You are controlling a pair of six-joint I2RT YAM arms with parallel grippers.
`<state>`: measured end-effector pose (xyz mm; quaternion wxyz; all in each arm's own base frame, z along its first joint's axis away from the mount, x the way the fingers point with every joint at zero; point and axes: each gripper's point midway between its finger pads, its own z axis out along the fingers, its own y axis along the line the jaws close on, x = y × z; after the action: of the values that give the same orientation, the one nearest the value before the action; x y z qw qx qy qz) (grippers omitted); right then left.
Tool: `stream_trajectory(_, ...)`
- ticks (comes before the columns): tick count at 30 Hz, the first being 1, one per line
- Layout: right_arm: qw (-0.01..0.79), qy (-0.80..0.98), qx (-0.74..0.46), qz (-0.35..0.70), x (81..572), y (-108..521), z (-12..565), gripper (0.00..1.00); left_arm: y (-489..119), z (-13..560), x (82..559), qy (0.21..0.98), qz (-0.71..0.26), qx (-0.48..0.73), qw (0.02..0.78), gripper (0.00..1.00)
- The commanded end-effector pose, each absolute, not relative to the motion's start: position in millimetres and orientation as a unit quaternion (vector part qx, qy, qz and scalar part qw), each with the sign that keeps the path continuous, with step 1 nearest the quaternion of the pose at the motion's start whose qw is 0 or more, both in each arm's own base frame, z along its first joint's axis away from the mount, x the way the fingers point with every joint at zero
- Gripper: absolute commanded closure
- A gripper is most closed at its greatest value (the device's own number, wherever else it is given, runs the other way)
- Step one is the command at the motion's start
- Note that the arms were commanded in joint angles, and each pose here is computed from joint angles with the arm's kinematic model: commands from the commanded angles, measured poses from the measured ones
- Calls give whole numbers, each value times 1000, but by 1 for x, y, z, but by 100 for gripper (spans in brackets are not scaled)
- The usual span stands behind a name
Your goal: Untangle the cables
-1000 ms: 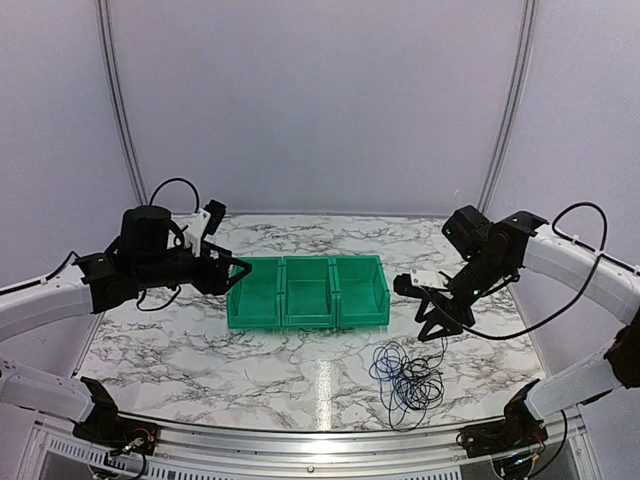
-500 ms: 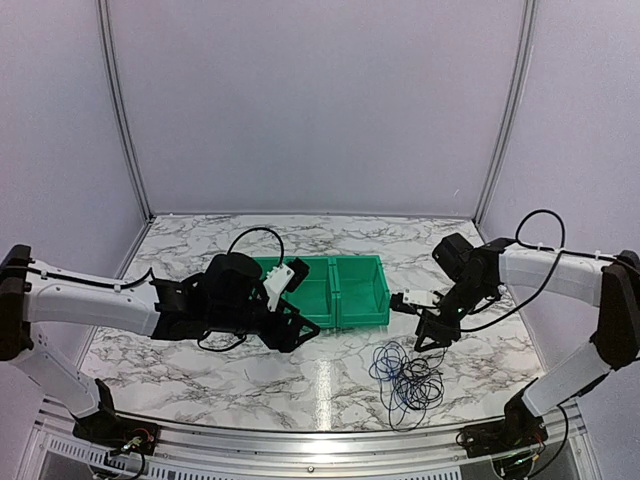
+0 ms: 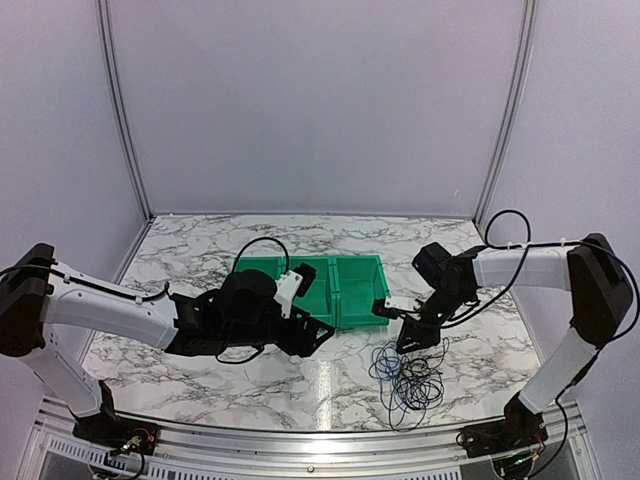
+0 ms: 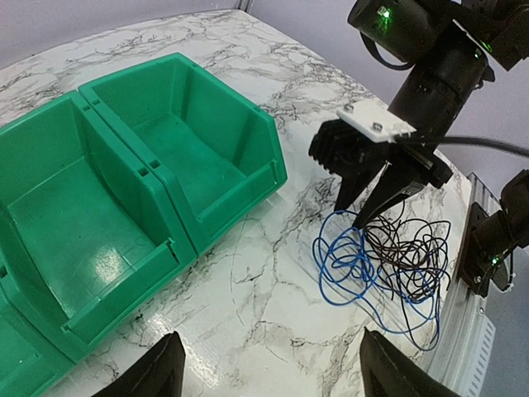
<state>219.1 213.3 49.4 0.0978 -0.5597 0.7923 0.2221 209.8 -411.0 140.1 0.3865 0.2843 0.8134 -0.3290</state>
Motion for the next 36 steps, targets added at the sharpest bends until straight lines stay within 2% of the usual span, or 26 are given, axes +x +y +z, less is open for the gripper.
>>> stream_trajectory(1,130,786,-551,246,231,231,64,84,-413,139,214,811,-332,269,400,24)
stream_trajectory(7,157,775,-553,262,231,240,91,100,-421,132,212,809,-336,281,392,24)
stream_trajectory(17,207,702,-607,310,204,274,164,100,-457,155,200,760,-395,324,402,24)
stream_trajectory(23,212,682,-615,335,201,288,188,100,-478,167,190,730,-432,345,401,24)
stream_trajectory(27,214,675,-616,345,200,291,194,100,-485,165,198,734,-429,332,409,28)
stream_trajectory(28,214,674,-616,348,200,292,195,100,-486,164,200,735,-426,329,412,34)
stream_trajectory(31,217,672,-617,349,198,291,195,100,-488,162,203,736,-424,327,414,63)
stream_trajectory(34,217,677,-617,337,198,287,180,98,-485,164,202,736,-426,324,414,95)
stream_trajectory(35,217,682,-617,328,199,284,172,86,-482,164,201,738,-426,321,414,100)
stream_trajectory(36,218,685,-618,319,200,282,163,75,-477,161,200,743,-423,316,411,100)
